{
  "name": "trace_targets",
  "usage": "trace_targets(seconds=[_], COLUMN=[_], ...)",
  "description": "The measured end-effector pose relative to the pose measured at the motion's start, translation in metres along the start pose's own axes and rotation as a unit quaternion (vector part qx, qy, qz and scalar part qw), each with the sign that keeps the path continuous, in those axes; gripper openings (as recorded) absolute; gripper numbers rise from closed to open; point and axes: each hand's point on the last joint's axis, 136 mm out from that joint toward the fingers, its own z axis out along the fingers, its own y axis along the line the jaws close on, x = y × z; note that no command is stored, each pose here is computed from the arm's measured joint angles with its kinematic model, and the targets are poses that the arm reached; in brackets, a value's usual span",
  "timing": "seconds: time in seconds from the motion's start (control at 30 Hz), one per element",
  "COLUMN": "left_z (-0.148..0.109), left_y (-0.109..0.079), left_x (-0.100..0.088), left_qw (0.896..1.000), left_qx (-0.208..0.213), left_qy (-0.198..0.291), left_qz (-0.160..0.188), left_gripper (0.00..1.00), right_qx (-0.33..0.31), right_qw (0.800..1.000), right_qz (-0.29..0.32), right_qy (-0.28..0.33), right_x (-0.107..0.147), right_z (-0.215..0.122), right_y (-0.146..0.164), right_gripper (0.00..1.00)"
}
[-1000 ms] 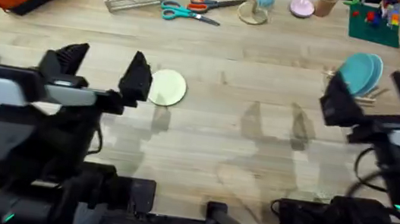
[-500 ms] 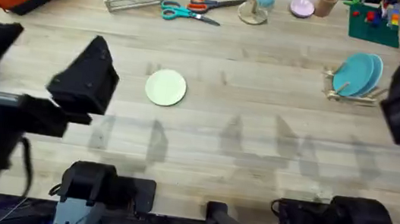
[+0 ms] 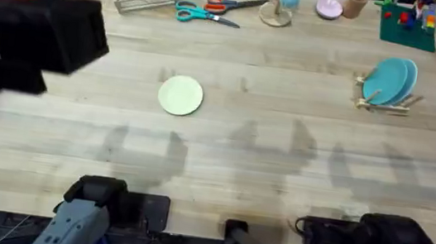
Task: Pick up the plates from the table one by one and place each into a slot on the dish rack.
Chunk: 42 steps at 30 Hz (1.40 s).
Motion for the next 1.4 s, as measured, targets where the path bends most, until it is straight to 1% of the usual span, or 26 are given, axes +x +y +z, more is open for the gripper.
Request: trace_targets(seconds=[0.17,0.27,0.37,0.47,0.57,0.7,0.83,1.3,1.33,1.37,1.4], left_z=[0.008,0.015,0.024,0.038,0.048,0.053,0.053,0.053,0.053,0.053,0.053], left_y=[-0.002,-0.002,-0.001,-0.003,-0.004,-0.004,-0.004,-0.004,-0.004,-0.004,-0.005], left_x=[-0.006,-0.008,-0.01,-0.017,-0.017,-0.017,-0.017,-0.017,-0.017,-0.017,-0.017], left_qw=[0.996,0.99,0.984,0.982,0.978,0.977,0.977,0.977,0.977,0.977,0.977], left_qx=[0.007,0.008,0.009,0.014,0.02,0.021,0.021,0.021,0.021,0.021,0.022], left_qy=[0.086,0.137,0.177,0.19,0.205,0.213,0.214,0.213,0.213,0.213,0.213], left_qz=[-0.004,-0.007,-0.01,-0.011,-0.014,-0.014,-0.014,-0.014,-0.015,-0.015,-0.015], left_gripper=[0.994,0.994,0.993,0.993,0.993,0.993,0.993,0.993,0.96,0.79,0.664], right_qx=[-0.005,-0.008,-0.011,-0.015,-0.018,-0.021,-0.021,-0.021,-0.021,-0.021,-0.021], right_qw=[0.998,0.994,0.986,0.975,0.963,0.954,0.949,0.95,0.95,0.95,0.95], right_qz=[0.005,0.009,0.013,0.017,0.021,0.023,0.024,0.024,0.024,0.024,0.024], right_qy=[0.07,0.112,0.164,0.22,0.269,0.3,0.312,0.31,0.31,0.31,0.31], right_x=[0.0,0.002,0.011,0.021,0.029,0.032,0.034,0.033,0.033,0.033,0.033], right_z=[0.009,0.015,0.02,0.024,0.028,0.04,0.048,0.048,0.048,0.048,0.048], right_y=[-0.001,-0.001,-0.001,0.0,0.0,-0.001,-0.001,-0.002,-0.002,-0.002,-0.002], right_gripper=[0.995,0.995,0.993,0.993,0.993,0.993,0.993,0.994,0.994,0.994,0.994])
